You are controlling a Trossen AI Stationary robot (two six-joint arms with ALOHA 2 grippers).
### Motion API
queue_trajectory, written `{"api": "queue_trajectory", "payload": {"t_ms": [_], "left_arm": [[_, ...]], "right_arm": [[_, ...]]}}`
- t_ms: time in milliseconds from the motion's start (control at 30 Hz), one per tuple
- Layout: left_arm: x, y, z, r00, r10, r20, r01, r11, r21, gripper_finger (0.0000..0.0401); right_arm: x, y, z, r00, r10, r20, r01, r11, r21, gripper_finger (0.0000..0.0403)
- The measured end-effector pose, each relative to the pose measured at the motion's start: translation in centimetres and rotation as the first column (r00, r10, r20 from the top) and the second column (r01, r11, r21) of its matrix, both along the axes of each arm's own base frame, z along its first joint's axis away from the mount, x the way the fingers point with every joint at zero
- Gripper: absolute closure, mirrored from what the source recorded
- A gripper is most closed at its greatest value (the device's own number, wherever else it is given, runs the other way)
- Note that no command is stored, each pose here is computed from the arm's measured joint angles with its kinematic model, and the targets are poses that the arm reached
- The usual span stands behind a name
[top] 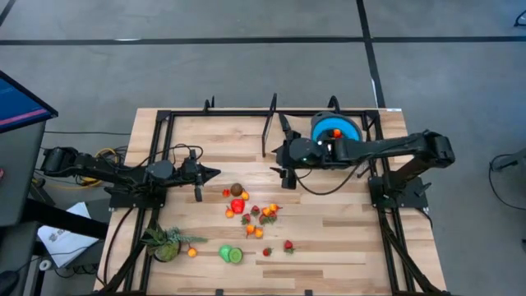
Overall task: Pick & Place Fruit
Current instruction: Put the orange pear into the blue colander
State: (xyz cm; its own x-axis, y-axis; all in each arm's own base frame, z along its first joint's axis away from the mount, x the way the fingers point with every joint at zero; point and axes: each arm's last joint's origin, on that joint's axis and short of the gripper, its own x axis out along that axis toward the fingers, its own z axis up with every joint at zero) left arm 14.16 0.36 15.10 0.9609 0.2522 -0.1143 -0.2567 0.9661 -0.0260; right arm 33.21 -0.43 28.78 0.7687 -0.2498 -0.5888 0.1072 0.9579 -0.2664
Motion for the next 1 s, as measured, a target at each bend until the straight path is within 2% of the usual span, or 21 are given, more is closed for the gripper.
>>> {"api": "queue_trajectory", "payload": {"t_ms": [200,367,633,1000], "left_arm": [[0.0,0.0,0.0,1.000,0.000,0.000,0.000,1.000,0.000,0.0400],[0.0,0.0,0.0,1.000,0.000,0.000,0.000,1.000,0.000,0.0400],[0.0,0.0,0.0,1.000,0.000,0.000,0.000,1.000,0.000,0.0400],[0.0,0.0,0.0,1.000,0.000,0.000,0.000,1.000,0.000,0.0400]], "right_arm": [[2.2,0.2,-2.4,1.000,-0.004,0.002,0.004,1.000,0.011,0.0138],[3.1,0.9,-4.6,0.998,-0.004,-0.064,0.007,0.999,0.042,0.0138],[3.2,2.6,-5.9,0.995,-0.008,-0.104,0.022,0.991,0.135,0.0138],[3.5,4.2,-9.4,0.966,0.021,-0.256,0.020,0.988,0.155,0.0138]]}}
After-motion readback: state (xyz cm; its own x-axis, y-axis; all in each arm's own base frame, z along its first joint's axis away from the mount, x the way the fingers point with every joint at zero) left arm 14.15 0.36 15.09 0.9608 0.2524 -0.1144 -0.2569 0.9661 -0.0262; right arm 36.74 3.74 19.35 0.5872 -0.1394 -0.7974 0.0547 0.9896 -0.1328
